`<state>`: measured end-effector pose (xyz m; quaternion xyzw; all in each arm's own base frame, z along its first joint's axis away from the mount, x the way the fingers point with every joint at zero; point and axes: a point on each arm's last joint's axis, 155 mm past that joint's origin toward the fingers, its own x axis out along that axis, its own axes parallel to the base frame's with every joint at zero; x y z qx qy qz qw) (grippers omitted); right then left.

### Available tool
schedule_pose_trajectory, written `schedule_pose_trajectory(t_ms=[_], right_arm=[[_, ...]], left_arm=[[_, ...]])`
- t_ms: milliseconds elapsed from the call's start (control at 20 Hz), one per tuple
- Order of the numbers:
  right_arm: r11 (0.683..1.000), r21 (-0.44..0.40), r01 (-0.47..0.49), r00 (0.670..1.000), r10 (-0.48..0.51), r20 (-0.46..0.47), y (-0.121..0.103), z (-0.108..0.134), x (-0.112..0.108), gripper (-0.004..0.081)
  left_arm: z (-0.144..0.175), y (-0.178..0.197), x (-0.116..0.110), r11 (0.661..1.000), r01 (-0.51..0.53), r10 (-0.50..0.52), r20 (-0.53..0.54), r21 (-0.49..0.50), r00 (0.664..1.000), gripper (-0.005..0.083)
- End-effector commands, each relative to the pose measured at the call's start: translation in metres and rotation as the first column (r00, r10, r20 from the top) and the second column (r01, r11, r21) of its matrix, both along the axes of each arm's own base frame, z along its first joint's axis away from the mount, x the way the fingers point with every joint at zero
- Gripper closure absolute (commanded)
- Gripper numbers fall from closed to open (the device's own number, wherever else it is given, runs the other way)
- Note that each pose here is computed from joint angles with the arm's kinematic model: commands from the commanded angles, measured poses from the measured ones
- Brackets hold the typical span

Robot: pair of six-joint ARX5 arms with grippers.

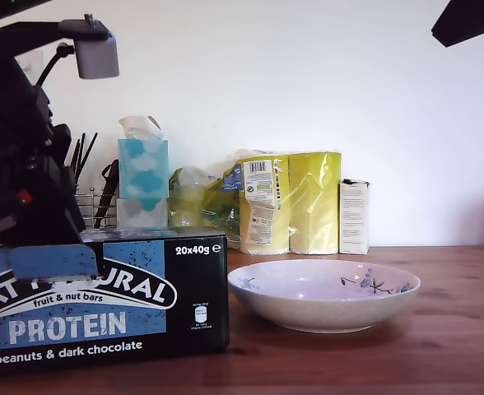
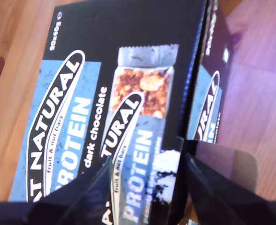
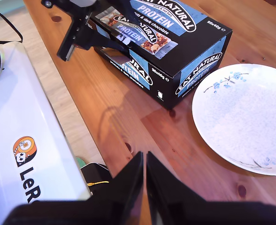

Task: Open the carton box of snackbars

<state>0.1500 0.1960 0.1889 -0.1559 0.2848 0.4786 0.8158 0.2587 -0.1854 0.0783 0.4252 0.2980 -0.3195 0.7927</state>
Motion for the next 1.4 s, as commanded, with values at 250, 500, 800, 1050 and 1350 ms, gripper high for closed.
schedule_pose_trajectory(t_ms=[250,500,800,1050,1350], right_arm=[[1.000,0.010,-0.012,1.000,0.012,0.007,0.002,0.003,-0.001,0.0783],[1.000,0.015,-0.012,1.000,0.012,0.012,0.003,0.005,-0.001,0.0783],[1.000,0.016,-0.013,1.000,0.013,0.014,0.003,0.005,0.000,0.0783],[1.000,0.017,-0.013,1.000,0.013,0.014,0.003,0.005,0.000,0.0783],[0.999,0.023,-0.028,1.000,0.027,0.004,0.005,0.005,-0.004,0.0783]], left_arm=[[0.007,0.007,0.016,0.998,-0.008,0.002,0.090,0.068,0.996,0.0346],[0.013,0.009,0.021,0.995,-0.004,-0.009,0.124,0.101,0.992,0.0346],[0.045,0.005,0.038,0.989,0.017,-0.049,0.221,0.147,0.974,0.0346],[0.084,-0.004,0.053,0.987,0.025,-0.074,0.307,0.160,0.949,0.0346],[0.135,0.007,0.076,0.987,-0.043,-0.024,0.401,0.157,0.916,0.0346]])
